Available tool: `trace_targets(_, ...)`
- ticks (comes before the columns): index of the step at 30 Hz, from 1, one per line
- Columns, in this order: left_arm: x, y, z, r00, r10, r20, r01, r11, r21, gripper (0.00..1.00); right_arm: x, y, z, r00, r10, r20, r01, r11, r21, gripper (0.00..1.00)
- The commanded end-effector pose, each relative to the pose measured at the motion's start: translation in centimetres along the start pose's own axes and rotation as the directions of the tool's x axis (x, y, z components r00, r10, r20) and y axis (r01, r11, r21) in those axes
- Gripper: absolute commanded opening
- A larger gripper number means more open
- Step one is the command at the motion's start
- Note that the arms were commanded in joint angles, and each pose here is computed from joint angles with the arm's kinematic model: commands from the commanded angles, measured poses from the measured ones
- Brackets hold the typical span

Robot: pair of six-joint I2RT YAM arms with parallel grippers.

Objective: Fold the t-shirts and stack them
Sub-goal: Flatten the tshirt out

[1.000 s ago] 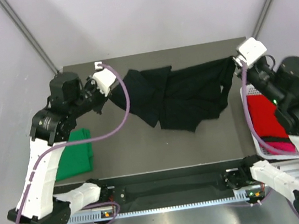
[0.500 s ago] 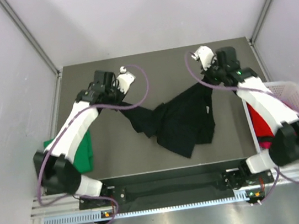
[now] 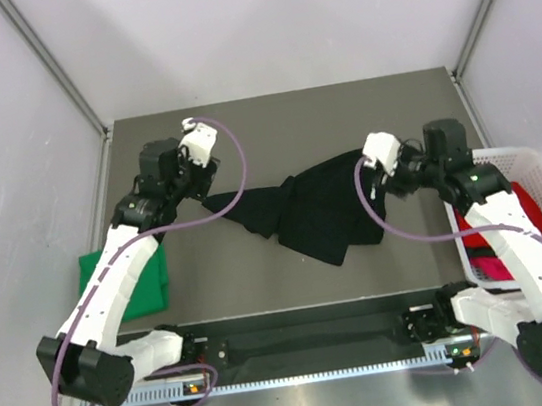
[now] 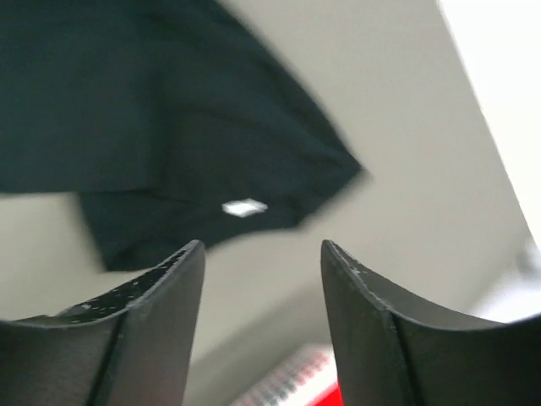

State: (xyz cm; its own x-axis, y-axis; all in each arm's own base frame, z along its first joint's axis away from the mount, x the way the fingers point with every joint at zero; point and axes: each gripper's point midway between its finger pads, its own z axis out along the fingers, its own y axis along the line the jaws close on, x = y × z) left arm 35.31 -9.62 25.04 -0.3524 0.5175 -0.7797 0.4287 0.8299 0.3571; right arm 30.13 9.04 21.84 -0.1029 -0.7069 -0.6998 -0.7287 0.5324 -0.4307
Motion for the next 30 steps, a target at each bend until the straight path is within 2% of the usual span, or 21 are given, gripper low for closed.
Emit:
trace_targets(1,1.0,-0.2,0.4,0.999,-0.048,0.01,0.048,0.999,0.023,0.66,0.8,11.0,0.6,0.992,-0.079,0.094,0.115,0.874,-0.472,0.56)
trace_targets(5,2.0,-0.9,1.1,0.995,-0.101,0.0,0.101,0.992,0.075,0.61,3.1,16.0,3.0,0.986,-0.156,0.054,0.157,0.792,-0.59,0.53)
trace_targets(7,2.3,-0.6,1.3,0.987,-0.163,0.001,0.163,0.983,0.084,0.58,3.1,17.8,3.8,0.98,-0.184,0.076,0.191,0.758,-0.623,0.51)
trace_targets(9,2.7,-0.2,1.4,0.983,-0.185,-0.01,0.186,0.979,0.08,0.49,3.2,18.9,4.7,0.975,-0.206,0.081,0.21,0.742,-0.637,0.51)
trace_targets(11,3.0,-0.2,1.4,0.982,-0.186,-0.014,0.187,0.979,0.084,0.49,3.7,20.7,5.2,0.962,-0.259,0.089,0.252,0.708,-0.66,0.5)
trace_targets(16,3.4,-0.2,1.3,0.981,-0.192,-0.016,0.193,0.978,0.082,0.49,3.8,22.3,6.4,0.942,-0.318,0.106,0.307,0.689,-0.656,0.5)
trace_targets(30,4.3,-0.4,1.0,0.976,-0.217,-0.019,0.218,0.972,0.092,0.5,4.5,23.3,8.9,0.945,-0.321,0.068,0.28,0.683,-0.675,0.52)
